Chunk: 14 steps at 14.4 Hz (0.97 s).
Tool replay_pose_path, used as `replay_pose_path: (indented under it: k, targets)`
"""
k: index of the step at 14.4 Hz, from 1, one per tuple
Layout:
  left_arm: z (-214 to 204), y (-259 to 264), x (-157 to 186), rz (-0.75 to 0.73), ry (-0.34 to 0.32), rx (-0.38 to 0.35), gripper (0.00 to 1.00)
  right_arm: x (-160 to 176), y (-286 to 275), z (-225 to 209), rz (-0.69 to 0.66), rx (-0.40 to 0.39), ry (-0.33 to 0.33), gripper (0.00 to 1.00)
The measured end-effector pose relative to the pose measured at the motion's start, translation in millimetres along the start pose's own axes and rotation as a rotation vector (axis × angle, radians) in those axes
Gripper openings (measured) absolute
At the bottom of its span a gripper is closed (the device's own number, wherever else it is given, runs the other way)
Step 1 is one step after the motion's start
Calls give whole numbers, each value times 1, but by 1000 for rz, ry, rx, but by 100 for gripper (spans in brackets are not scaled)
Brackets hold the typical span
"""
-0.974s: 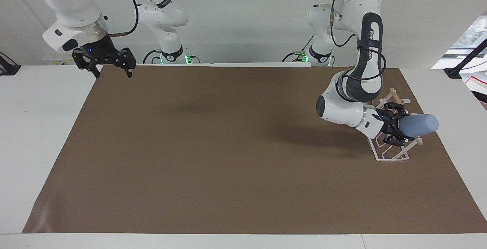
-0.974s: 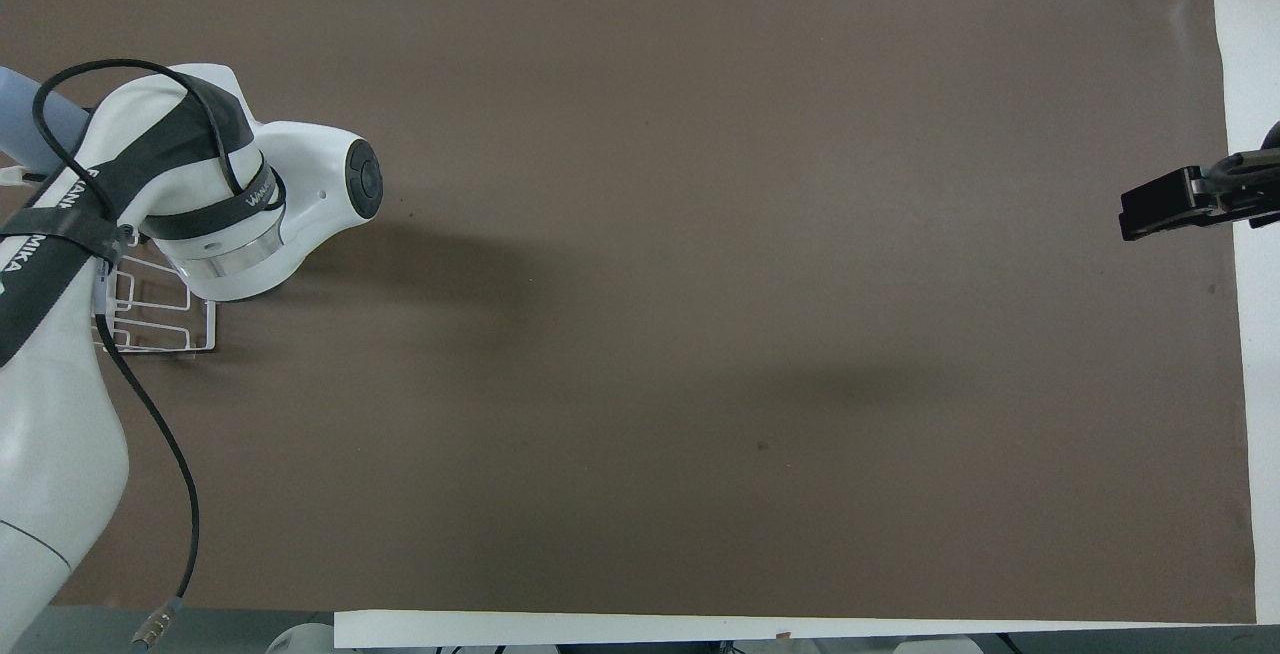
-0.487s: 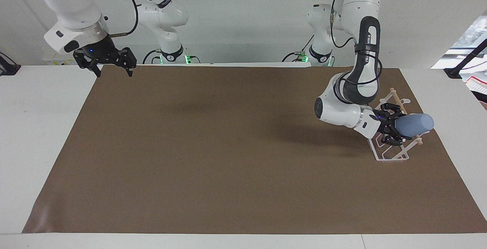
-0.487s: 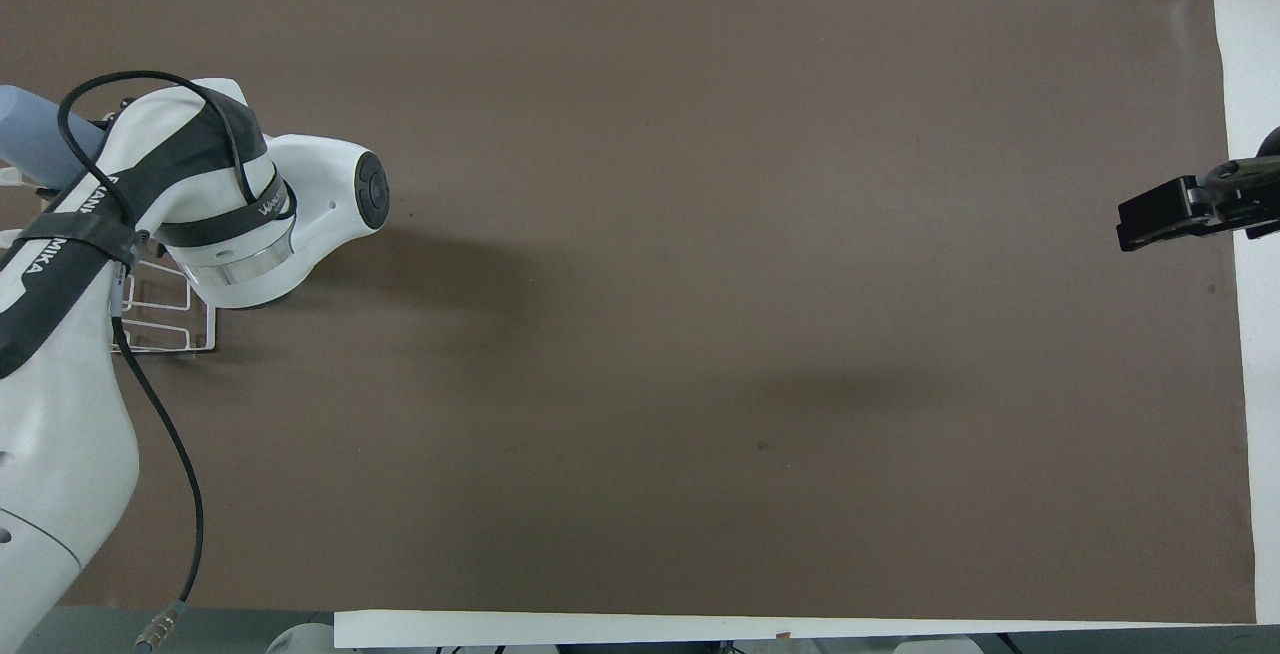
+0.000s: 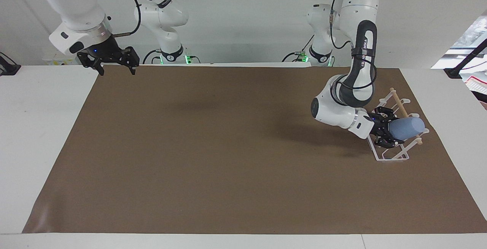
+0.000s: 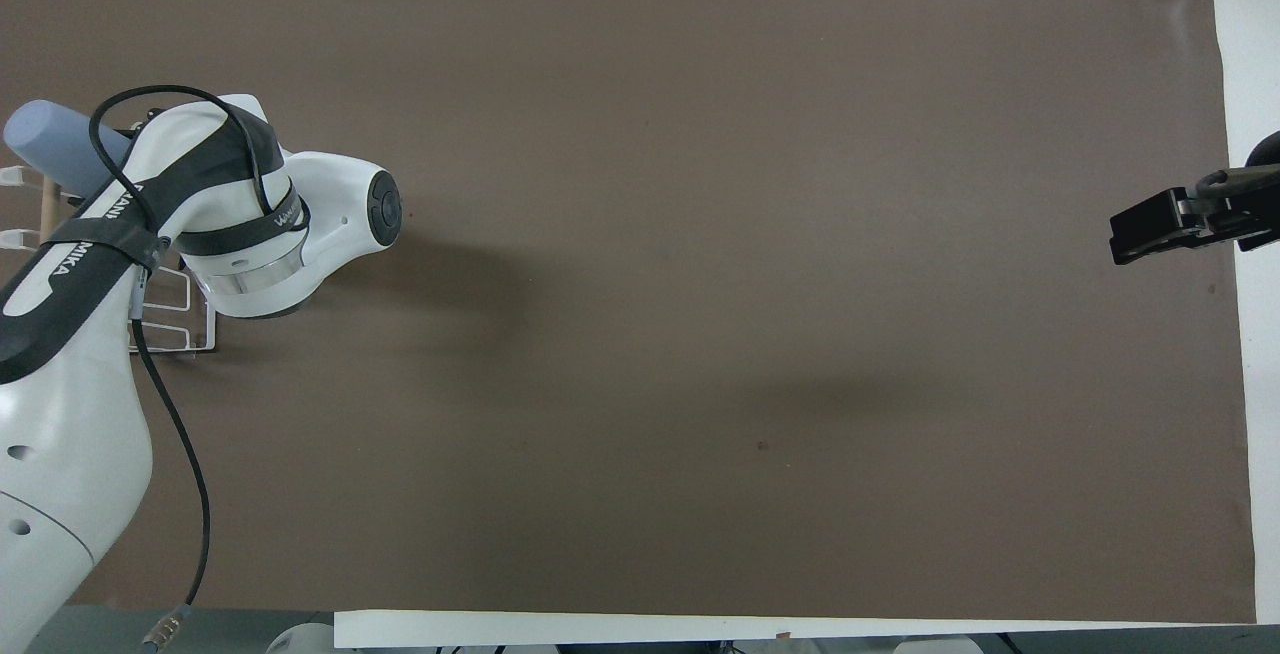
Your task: Hang cup on cup holder
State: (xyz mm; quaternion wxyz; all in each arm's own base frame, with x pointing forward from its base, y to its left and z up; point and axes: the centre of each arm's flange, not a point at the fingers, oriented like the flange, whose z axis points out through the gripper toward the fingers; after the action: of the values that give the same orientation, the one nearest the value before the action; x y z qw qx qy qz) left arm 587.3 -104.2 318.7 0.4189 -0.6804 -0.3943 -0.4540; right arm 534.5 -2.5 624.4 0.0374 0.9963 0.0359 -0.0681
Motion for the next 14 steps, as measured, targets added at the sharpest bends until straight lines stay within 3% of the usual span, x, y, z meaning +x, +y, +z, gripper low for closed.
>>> replay_pose_path:
  k: [4, 8, 9, 11, 14]
  targets:
    - [-2, 5, 10, -32, -8, -6, 100, 0, 2, 1, 4, 1, -2, 100]
    - [-11, 4, 11, -65, -123, 58, 100, -2, 9, 2, 18, 4, -12, 100]
    - [-19, 5, 12, -47, -170, 65, 100, -3, 15, 2, 29, 5, -13, 100]
    - [-41, 10, 21, 37, -339, 44, 100, -6, 37, 3, 69, 11, -14, 100]
    - [-47, -5, 82, 152, -558, -33, 100, -11, 60, 5, 107, 18, -17, 100]
